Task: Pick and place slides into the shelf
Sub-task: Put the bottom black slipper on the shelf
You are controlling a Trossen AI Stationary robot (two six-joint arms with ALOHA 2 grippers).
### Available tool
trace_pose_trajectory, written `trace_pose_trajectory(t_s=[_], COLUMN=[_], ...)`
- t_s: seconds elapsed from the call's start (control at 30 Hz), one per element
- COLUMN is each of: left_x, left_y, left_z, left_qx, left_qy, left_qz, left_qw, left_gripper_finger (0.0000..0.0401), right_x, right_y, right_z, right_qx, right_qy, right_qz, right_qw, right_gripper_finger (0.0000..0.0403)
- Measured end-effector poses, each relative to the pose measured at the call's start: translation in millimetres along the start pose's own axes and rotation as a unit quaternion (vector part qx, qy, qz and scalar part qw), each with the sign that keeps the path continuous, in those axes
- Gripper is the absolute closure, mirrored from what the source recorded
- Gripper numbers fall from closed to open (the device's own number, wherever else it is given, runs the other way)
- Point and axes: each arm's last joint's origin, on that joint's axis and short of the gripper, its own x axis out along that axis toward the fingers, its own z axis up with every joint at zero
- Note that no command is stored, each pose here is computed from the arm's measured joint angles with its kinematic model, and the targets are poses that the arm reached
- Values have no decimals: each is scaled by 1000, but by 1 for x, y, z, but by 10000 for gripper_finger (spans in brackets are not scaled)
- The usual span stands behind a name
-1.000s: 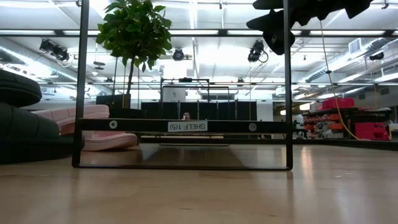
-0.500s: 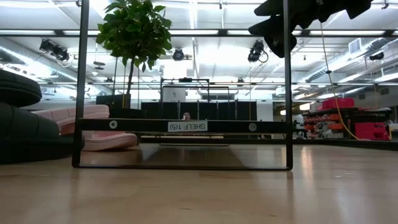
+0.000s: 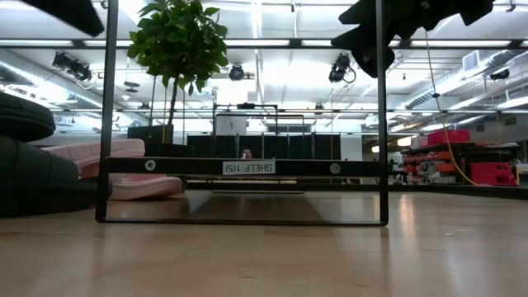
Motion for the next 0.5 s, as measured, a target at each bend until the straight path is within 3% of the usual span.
trace_pose_trajectory(t_s=[0.5], left_x=[13], left_y=[7], left_z=[-7], left_qx=[12], left_qy=[31], left_qz=[43], left_qw=[998], left_gripper_finger=[324], right_x=[0], right_y=[0], right_z=[0], right_qx=[-5], right_qy=[0], right_qz=[-1], right_qw=[1000], right_gripper_finger=[231])
